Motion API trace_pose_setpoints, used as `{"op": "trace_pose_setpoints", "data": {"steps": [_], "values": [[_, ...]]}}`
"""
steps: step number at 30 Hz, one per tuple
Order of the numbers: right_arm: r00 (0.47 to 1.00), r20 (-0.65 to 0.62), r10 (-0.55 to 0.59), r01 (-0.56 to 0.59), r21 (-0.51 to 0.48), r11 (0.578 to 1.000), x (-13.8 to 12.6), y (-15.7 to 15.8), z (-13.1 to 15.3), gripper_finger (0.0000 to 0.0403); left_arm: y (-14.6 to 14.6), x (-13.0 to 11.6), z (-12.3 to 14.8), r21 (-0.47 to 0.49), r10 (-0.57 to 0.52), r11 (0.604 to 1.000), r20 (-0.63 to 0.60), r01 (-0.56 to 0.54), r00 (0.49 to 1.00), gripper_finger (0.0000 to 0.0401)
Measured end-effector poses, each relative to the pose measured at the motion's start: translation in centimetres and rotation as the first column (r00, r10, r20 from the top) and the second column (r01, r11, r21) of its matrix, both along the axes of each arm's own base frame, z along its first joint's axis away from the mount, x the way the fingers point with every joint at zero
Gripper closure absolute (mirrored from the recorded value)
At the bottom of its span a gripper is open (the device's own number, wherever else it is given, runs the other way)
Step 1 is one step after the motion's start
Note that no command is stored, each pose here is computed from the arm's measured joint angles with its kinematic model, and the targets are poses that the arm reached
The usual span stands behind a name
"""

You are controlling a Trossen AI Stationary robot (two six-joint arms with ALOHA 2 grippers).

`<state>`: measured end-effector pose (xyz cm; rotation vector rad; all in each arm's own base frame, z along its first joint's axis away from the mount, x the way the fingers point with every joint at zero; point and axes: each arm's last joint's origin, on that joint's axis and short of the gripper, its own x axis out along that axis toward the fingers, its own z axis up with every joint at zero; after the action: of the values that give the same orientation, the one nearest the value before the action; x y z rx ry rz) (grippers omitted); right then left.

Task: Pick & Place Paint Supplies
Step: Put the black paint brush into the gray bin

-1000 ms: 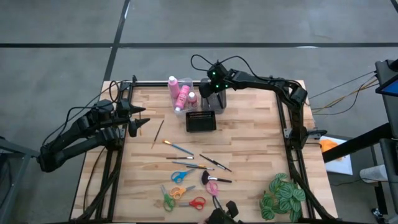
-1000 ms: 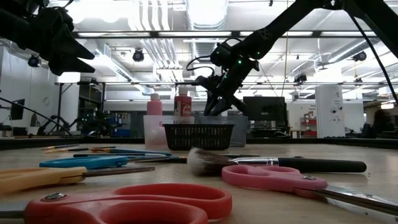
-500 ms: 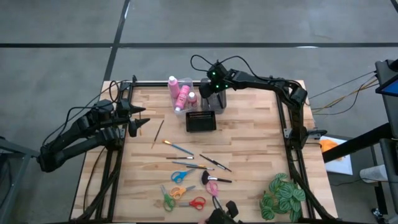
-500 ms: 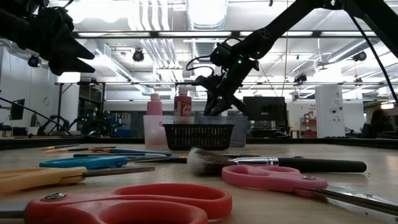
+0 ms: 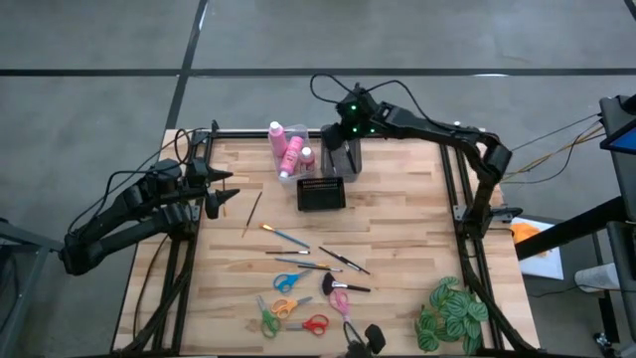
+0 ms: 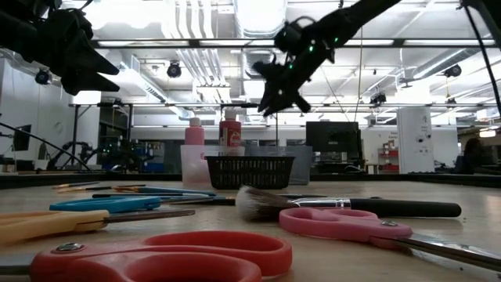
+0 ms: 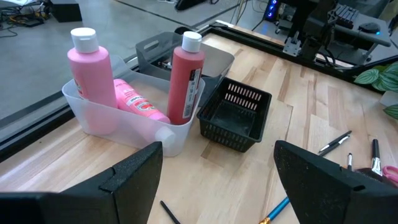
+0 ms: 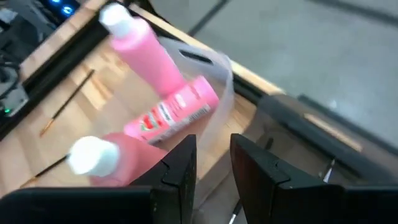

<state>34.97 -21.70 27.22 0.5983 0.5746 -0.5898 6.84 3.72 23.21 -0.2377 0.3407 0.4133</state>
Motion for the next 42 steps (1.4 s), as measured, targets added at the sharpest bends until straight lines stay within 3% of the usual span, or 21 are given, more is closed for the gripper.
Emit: {"op": "trace_pose_setpoints", "data": {"steps": [9, 19, 35, 42], "values": [[0.987, -0.026, 0.157, -0.159, -0.113, 0.981, -0.8, 3.7, 3.4, 0.0305, 0.0, 0.0, 0.0, 0.0, 0.0, 1.0, 0.0, 0.0, 1.0, 0.009], [0.959, -0.082, 0.273, -0.282, -0.142, 0.949, -1.0, 8.8, 4.5, 0.0305, 0.0, 0.0, 0.0, 0.0, 0.0, 1.0, 0.0, 0.0, 1.0, 0.009], [0.86, -0.172, 0.48, -0.501, -0.106, 0.859, 0.2, 17.4, 2.0, 0.0305, 0.0, 0.0, 0.0, 0.0, 0.0, 1.0, 0.0, 0.0, 1.0, 0.009], [0.825, -0.215, 0.522, -0.552, -0.11, 0.827, -1.0, 20.5, 1.3, 0.0305, 0.0, 0.0, 0.0, 0.0, 0.0, 1.0, 0.0, 0.0, 1.0, 0.009]]}}
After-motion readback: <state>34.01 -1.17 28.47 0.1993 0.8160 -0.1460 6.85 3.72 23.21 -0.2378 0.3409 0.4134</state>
